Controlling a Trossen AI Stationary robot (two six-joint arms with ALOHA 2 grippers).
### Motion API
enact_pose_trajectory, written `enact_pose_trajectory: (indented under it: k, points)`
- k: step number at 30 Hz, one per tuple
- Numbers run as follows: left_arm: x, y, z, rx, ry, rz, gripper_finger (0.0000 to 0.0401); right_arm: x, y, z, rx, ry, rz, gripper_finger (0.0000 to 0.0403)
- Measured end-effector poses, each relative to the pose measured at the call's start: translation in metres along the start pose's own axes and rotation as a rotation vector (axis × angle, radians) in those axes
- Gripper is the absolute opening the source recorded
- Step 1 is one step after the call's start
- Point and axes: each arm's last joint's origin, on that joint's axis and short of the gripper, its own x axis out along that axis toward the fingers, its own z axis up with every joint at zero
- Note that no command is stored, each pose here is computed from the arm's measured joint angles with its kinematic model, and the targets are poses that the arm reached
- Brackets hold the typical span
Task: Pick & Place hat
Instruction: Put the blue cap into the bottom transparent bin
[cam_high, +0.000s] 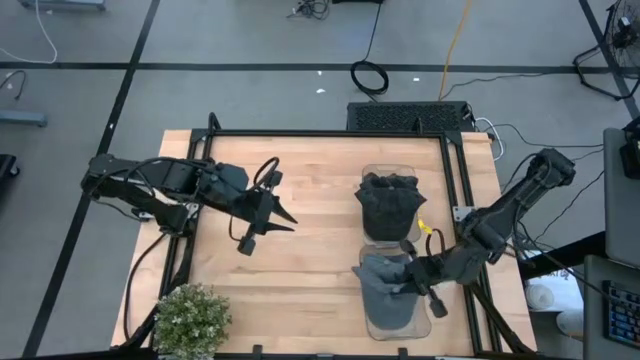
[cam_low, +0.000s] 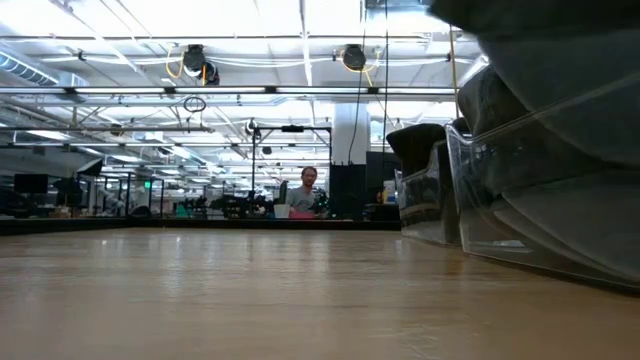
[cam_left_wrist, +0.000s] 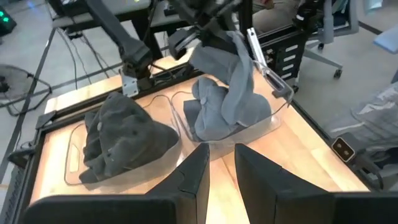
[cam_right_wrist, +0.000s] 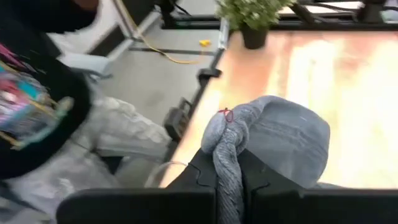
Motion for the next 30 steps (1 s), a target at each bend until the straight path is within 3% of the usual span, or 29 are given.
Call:
enact_pose_trajectory:
  k: [9,17,23,30]
  points:
    - [0.0,-0.001,-0.004,-0.027,0.039,-0.004,0.0086,0.016,0.016,-0.015,0.057,0.044,-0.042,0.0001]
    - [0.0,-0.001,-0.004,-0.019,0.043,-0.004,0.0086,0.031,0.004,-0.042,0.208,0.091,-0.165,0.0016]
    - [0.0,-0.001,-0.004,-0.039,0.045,-0.003,0.0086,0.03,0.001,-0.037,0.236,0.041,-0.166,0.0119]
    - [0.0,-0.001,-0.004,-0.047,0.046,-0.002,0.0086,0.007,-0.005,-0.013,0.115,-0.12,-0.154,0.024]
